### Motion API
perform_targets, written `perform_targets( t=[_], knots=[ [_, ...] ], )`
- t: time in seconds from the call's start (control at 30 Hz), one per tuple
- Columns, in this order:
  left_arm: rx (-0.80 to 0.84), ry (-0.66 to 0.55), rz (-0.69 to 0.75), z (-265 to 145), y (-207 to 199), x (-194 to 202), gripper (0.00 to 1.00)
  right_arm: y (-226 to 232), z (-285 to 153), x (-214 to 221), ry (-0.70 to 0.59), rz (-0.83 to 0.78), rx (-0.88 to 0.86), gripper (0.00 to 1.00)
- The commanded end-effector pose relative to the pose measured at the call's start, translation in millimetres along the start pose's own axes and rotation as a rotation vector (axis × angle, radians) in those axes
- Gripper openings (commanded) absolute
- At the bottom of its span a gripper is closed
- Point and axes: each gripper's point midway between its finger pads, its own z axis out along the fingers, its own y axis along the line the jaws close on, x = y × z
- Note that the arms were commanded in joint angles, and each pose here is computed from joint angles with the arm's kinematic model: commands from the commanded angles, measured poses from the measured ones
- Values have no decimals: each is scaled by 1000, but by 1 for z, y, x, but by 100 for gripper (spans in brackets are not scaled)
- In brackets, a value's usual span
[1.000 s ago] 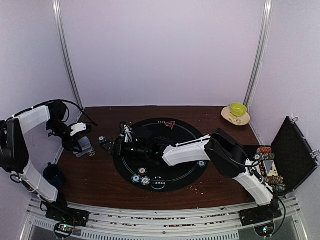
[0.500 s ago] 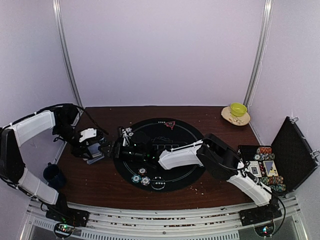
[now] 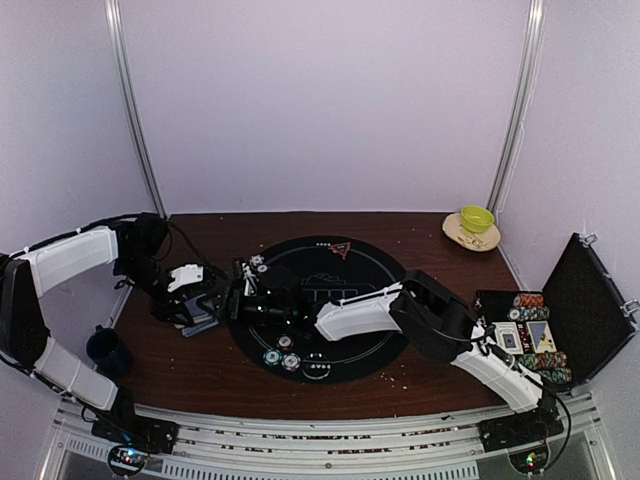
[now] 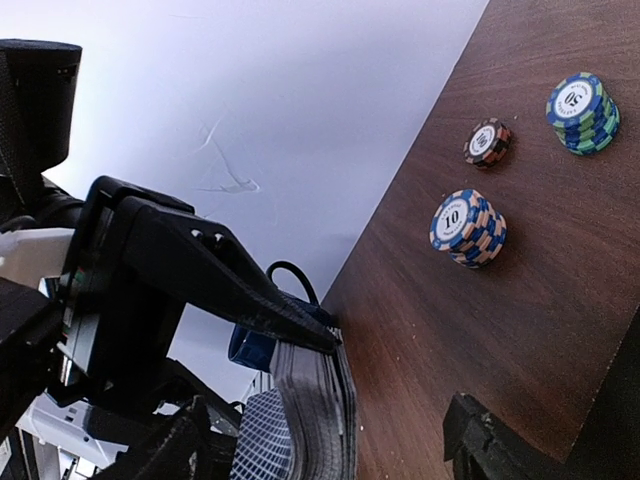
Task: Distribute texas hold em gaming equipment
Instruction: Pass from the left arm to the right
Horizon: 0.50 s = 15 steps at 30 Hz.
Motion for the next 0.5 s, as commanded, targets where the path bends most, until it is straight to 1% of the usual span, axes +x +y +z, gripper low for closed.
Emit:
perform_targets(
  t=[0.0,0.07,0.23,0.27,0.3,0.33,0.43,0.47],
  knots=[
    [-11,-21,8,1,-2,-6,28,2,5,6,26,2,-26,79],
    [-9,-21,8,2,-3,-6,28,2,6,7,34,5,-32,74],
    [-9,-14,10,4,-4,-5,28,8,7,12,65,18,-76,57],
    [-10,-14,10,5,-3,-5,28,11,7,14,72,22,-86,54],
    [-10,-13,11,6,-4,-6,28,12,6,13,76,27,-94,49],
    [-14,-10,11,6,-4,-6,28,14,6,13,82,32,-105,42],
    [-36,2,16,10,-4,-5,29,21,6,15,100,55,-132,23],
    [-40,4,13,11,-4,-5,29,22,6,15,106,65,-137,21]
  ],
)
